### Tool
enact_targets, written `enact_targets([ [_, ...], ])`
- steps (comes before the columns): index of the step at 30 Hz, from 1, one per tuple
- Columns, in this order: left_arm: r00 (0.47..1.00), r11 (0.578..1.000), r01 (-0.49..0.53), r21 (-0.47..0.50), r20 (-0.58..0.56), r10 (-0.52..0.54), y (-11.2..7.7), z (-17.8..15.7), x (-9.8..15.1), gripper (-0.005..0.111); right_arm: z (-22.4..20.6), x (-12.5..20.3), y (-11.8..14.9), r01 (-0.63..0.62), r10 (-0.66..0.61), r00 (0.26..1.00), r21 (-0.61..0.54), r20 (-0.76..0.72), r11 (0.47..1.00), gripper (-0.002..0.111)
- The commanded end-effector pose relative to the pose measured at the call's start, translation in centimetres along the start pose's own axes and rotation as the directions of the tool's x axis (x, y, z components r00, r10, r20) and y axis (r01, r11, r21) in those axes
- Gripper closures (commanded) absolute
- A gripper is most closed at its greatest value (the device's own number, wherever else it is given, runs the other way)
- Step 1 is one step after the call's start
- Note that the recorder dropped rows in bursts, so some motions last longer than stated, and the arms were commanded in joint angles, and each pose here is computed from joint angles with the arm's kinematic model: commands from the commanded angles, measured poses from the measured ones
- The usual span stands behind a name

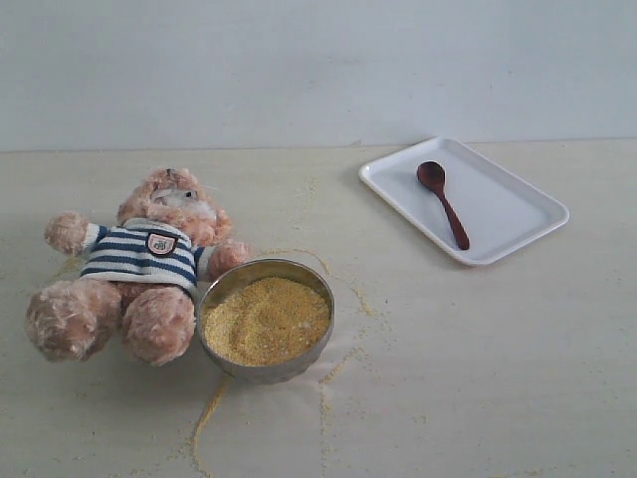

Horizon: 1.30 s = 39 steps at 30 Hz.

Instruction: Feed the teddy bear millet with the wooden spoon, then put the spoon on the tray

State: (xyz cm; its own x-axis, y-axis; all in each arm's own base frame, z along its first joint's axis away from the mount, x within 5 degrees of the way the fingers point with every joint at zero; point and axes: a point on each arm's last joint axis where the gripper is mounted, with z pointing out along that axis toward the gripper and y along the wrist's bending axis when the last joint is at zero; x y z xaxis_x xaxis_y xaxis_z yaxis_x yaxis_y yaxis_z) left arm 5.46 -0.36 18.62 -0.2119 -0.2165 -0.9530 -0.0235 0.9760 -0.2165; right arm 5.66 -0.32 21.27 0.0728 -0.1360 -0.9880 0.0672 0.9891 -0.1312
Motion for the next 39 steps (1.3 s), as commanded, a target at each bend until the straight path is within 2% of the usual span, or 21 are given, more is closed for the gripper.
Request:
enact_targets([
  [1,1.000,1.000,-0.001,0.008,0.003,0.001,-0.1,0.0,0.0,0.102,-0.1,1.2,-0.3,-0.276,0.287,0.951,0.103,-0.114,0.956,0.108],
  [5,1.000,1.000,-0.001,0.008,0.003,0.001,-0.1,0.0,0.0,0.102,-0.7,3.3,-0.1,-0.230,0.263,0.901,0.133,-0.344,0.964,0.108],
  [9,1.000,1.000,-0.001,0.008,0.003,0.001,-0.1,0.0,0.0,0.102,-0.7,3.3,-0.3,-0.167,0.202,0.917,0.128,-0.345,0.978,0.108],
  [10,1.000,1.000,-0.001,0.008,0.003,0.001,-0.1,0.0,0.0,0.102,-0.7,3.3,-0.4,-0.126,0.162,0.924,0.124,-0.346,0.984,0.108],
  [12,1.000,1.000,-0.001,0.008,0.003,0.001,-0.1,0.0,0.0,0.102,-0.8,3.5,-0.6,0.058,-0.020,0.918,0.086,-0.396,0.995,0.108],
  [15,1.000,1.000,-0.001,0.008,0.003,0.001,-0.1,0.0,0.0,0.102,-1.3,4.4,-0.7,0.163,-0.129,0.858,0.026,-0.497,0.986,0.108],
  [23,1.000,1.000,-0.001,0.008,0.003,0.001,-0.1,0.0,0.0,0.102,-1.0,3.9,-0.5,0.130,-0.105,0.889,0.026,-0.445,0.991,0.108],
  [39,1.000,1.000,-0.004,0.007,-0.011,0.004,0.0,0.0,0.1,0.102,-1.0,3.9,-0.5,0.130,-0.105,0.889,0.026,-0.445,0.991,0.108],
])
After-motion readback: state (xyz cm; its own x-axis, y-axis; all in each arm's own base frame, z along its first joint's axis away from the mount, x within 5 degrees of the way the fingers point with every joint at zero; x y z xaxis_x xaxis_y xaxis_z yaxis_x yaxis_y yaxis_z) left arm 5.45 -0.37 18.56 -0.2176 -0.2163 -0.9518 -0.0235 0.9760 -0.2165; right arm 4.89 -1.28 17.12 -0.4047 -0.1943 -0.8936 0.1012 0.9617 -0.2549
